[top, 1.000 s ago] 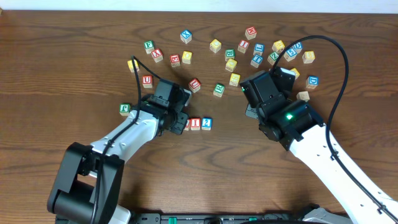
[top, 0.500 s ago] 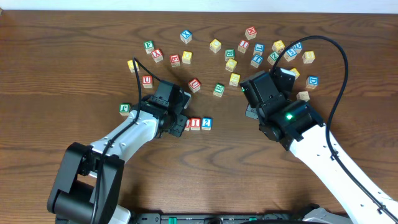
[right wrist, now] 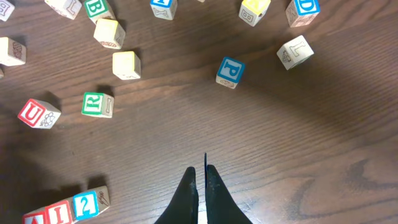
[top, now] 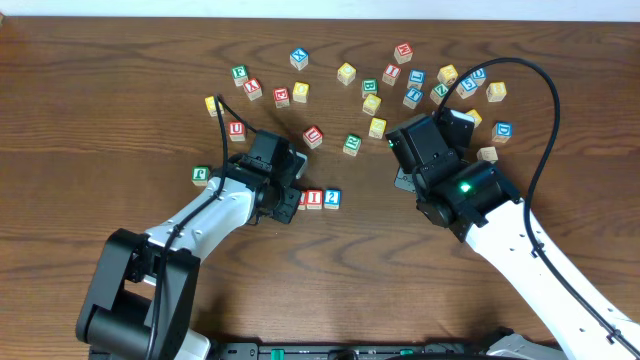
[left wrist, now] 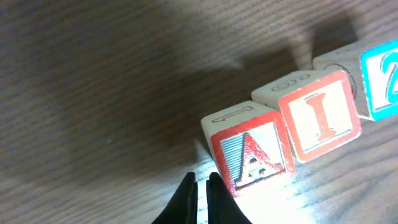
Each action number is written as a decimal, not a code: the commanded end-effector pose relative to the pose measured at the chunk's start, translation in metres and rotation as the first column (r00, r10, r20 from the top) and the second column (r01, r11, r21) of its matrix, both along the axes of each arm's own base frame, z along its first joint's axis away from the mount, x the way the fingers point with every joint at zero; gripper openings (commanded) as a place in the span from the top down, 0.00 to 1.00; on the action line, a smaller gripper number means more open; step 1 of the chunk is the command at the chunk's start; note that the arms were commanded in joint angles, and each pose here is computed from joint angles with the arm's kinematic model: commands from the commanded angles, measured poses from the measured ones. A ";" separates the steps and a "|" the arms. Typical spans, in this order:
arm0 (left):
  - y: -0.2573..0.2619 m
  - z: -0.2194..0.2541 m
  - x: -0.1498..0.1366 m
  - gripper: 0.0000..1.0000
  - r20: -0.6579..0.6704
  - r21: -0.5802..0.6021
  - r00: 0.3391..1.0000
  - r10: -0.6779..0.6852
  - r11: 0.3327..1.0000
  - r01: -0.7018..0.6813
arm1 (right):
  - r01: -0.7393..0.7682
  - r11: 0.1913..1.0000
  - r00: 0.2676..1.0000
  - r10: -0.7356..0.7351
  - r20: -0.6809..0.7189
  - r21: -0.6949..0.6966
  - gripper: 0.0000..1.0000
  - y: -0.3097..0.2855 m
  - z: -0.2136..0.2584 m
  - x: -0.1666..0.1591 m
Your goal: Spell out AI2
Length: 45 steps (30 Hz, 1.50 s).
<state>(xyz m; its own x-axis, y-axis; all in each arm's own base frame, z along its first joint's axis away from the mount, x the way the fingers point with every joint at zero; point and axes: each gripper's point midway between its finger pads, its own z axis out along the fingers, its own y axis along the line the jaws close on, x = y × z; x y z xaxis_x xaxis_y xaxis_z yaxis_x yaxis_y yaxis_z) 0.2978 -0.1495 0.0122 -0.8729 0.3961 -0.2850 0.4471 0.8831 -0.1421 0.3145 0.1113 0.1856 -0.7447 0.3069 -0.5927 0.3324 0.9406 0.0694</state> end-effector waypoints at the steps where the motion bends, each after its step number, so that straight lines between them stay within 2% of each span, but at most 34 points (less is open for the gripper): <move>1: -0.003 -0.001 -0.005 0.92 -0.021 -0.017 1.000 -0.021 1.000 0.021 | 0.005 1.000 1.000 -0.004 0.020 -0.007 0.99 -0.003 0.008 0.003; 21: -0.010 0.001 -0.007 0.93 -0.031 -0.059 0.999 -0.031 0.998 0.029 | 0.004 1.000 1.000 -0.004 0.012 -0.012 0.99 -0.004 0.007 0.001; 45: -0.013 0.004 0.005 0.92 0.022 -0.067 0.999 -0.027 0.997 0.029 | 0.004 1.000 1.000 -0.004 0.002 -0.018 0.99 -0.005 0.004 0.000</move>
